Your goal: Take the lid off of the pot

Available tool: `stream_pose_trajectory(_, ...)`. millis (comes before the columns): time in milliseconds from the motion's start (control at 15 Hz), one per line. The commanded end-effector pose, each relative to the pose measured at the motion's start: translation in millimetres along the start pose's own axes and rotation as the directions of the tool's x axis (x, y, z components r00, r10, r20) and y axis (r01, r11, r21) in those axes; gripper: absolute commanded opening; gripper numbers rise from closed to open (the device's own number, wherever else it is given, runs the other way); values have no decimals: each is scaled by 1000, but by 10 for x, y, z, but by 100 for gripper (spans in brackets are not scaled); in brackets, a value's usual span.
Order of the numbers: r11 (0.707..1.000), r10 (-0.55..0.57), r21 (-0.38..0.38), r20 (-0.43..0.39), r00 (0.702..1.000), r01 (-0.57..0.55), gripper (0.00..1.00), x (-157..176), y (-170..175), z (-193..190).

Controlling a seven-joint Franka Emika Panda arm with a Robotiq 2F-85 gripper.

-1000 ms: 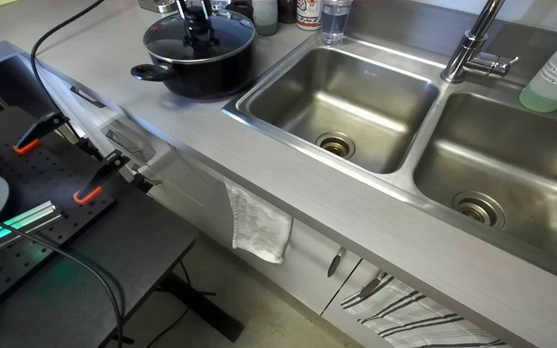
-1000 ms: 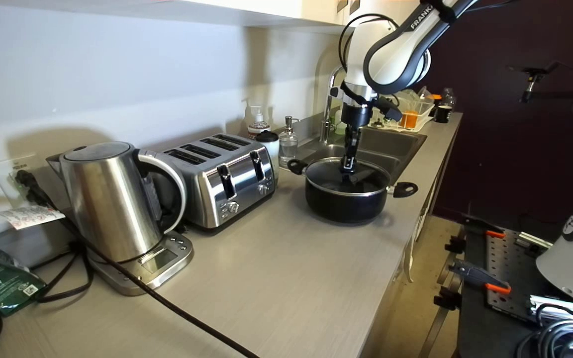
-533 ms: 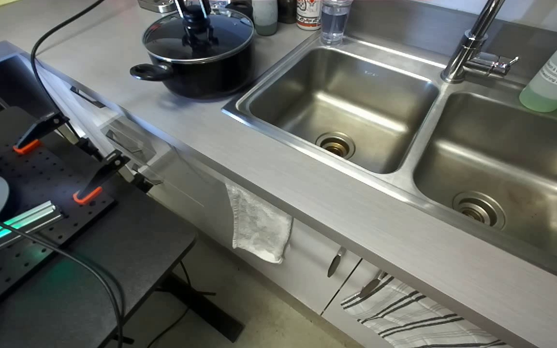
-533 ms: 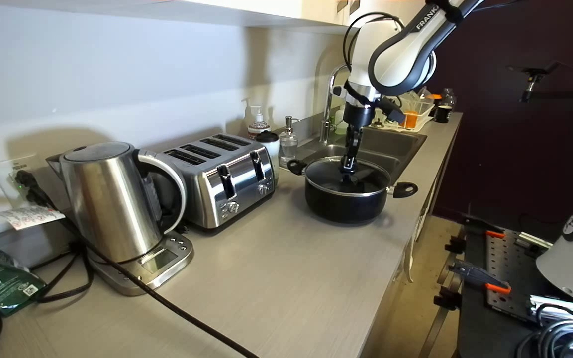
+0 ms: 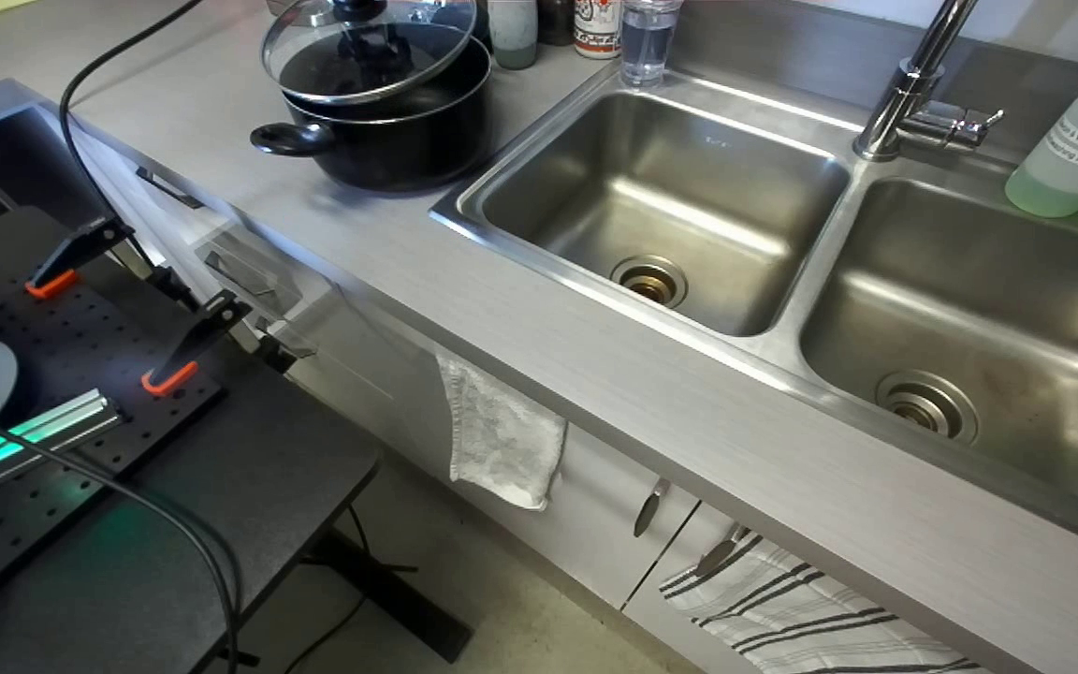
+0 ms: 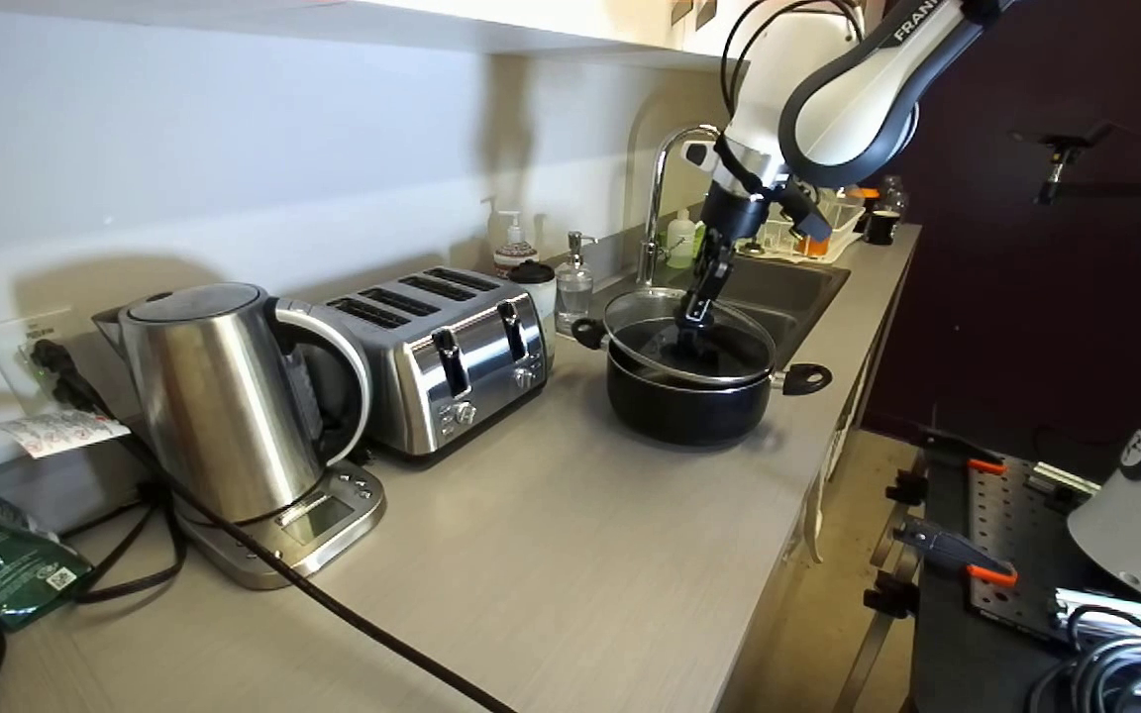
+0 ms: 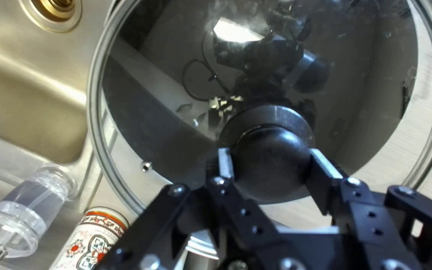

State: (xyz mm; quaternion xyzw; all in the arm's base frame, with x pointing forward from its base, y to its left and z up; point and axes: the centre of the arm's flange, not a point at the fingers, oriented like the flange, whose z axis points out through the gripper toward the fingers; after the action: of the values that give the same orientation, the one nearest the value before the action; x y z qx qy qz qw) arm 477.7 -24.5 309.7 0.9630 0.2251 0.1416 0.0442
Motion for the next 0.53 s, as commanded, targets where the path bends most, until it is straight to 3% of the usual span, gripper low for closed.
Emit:
stream_pose_trajectory(0,999,-30,-29,-72,997,28,25,9,-164,-310)
stream_pose_trajectory(467,984,-178,-46,-102,979,174,25,316,-619,-496)
